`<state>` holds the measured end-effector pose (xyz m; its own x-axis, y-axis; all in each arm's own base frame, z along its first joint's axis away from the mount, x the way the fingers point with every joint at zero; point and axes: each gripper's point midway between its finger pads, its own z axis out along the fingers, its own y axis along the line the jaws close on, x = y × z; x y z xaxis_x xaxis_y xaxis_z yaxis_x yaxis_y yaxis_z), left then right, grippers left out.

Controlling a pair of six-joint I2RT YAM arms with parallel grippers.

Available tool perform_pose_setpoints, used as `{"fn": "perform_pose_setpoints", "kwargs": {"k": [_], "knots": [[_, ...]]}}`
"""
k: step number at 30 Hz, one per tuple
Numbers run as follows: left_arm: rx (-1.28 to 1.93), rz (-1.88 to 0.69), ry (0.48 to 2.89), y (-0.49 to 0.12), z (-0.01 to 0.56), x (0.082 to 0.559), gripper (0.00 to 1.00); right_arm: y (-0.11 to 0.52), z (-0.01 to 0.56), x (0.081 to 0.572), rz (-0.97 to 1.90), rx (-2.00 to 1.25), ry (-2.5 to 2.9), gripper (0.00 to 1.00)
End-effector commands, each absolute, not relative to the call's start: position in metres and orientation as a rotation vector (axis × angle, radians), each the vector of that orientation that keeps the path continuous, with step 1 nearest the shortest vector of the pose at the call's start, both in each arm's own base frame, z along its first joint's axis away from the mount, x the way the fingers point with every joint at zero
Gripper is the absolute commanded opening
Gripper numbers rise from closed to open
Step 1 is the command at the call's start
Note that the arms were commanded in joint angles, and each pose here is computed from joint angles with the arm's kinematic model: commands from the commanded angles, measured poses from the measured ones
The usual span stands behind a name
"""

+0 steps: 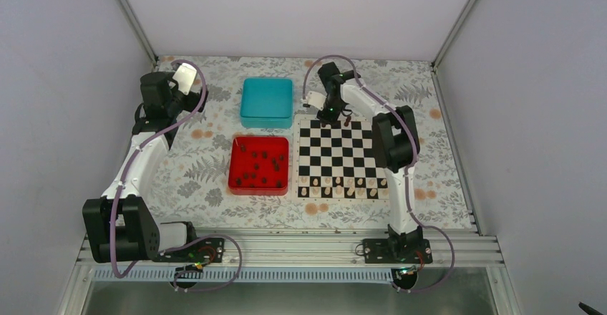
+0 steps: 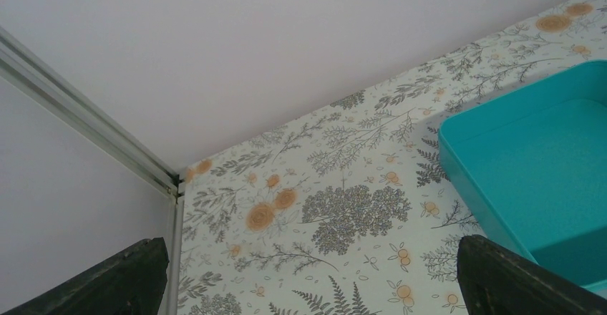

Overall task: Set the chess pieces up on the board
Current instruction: Place the chess piece on the chessboard.

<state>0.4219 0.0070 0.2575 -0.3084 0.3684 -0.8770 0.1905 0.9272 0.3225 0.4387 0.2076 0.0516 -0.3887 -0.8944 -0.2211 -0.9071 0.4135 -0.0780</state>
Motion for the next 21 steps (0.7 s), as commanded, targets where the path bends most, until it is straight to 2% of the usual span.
{"fn": "perform_pose_setpoints", "kwargs": {"k": [1, 21], "knots": [[0.411, 0.175, 1.884, 0.0065, 0.2616, 0.4203, 1.0, 0.2022, 0.0461, 0.4475, 0.056, -1.563, 2.454, 0.07], [0.415, 0.172, 1.885, 0.0056, 0.2602, 0.4201, 1.0, 0.1983, 0.0456, 0.4525, 0.06, -1.531, 2.463, 0.09]]}}
